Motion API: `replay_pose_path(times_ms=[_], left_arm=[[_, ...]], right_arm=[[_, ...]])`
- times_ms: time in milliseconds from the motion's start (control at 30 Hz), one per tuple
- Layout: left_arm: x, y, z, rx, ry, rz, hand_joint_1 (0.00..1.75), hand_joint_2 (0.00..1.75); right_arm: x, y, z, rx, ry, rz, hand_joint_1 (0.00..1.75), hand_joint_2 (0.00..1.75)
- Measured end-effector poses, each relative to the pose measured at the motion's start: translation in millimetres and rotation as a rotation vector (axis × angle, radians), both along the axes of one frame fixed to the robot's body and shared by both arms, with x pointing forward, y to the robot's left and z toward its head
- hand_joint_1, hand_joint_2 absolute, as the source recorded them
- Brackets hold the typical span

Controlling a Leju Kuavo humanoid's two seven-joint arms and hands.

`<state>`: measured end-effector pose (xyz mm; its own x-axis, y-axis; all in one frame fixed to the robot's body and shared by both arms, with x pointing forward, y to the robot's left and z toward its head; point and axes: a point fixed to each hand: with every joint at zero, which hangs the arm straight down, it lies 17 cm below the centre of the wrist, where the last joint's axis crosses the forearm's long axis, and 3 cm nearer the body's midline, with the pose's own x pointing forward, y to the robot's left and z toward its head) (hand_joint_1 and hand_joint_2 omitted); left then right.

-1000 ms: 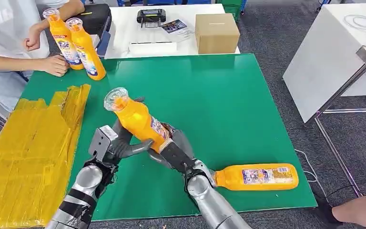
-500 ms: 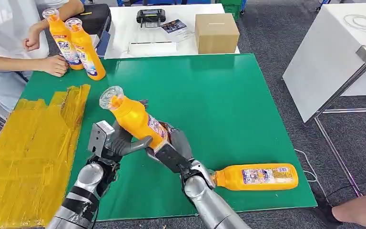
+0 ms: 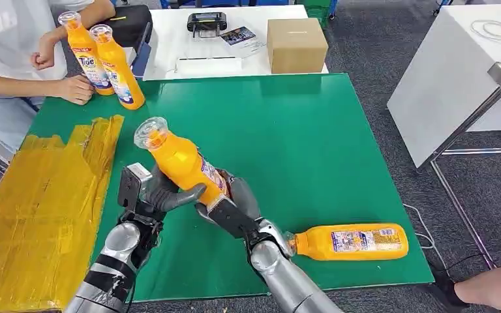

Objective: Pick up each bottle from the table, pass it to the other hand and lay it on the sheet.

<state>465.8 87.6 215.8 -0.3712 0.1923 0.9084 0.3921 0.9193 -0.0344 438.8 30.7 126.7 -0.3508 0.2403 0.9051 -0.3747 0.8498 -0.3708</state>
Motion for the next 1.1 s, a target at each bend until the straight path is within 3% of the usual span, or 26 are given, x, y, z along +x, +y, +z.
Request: replay_pose_path(times_ms=[67, 100, 133, 367, 500, 633, 767, 1100], left_arm=[[0, 1, 0, -0.002, -0.002, 0.006, 1.75, 1.75], [1, 2, 1, -0.002, -0.004, 0.010, 1.75, 1.75], [1, 2, 1, -0.002, -0.005, 0.012, 1.75, 1.75], [9, 26, 8, 0.048, -0.066, 0.144, 1.75, 1.75], [13, 57, 15, 0.174, -0.160, 0.321, 1.75, 1.75], [13, 75, 17, 0.234, -0.202, 0.400, 1.75, 1.75], [5, 107, 23, 0.360, -0.300, 0.588, 1.75, 1.75], [-2, 127, 23, 0.381, -0.313, 0.638, 1.75, 1.75]], right_arm=[[0, 0, 1, 0.003, -0.001, -0.002, 1.27, 1.75], [0, -1, 1, 0.004, -0.002, -0.005, 0.45, 1.75], [0, -1, 1, 0.005, -0.003, -0.006, 0.00, 1.75], [-2, -6, 3, 0.023, -0.016, -0.025, 0.00, 1.75], [-5, -16, 17, 0.053, -0.052, -0.049, 0.00, 1.75], [-8, -23, 28, 0.074, -0.084, -0.061, 0.00, 1.75], [-17, -36, 46, 0.113, -0.132, -0.086, 0.00, 1.75], [-25, -51, 65, 0.142, -0.186, -0.106, 0.00, 1.75]])
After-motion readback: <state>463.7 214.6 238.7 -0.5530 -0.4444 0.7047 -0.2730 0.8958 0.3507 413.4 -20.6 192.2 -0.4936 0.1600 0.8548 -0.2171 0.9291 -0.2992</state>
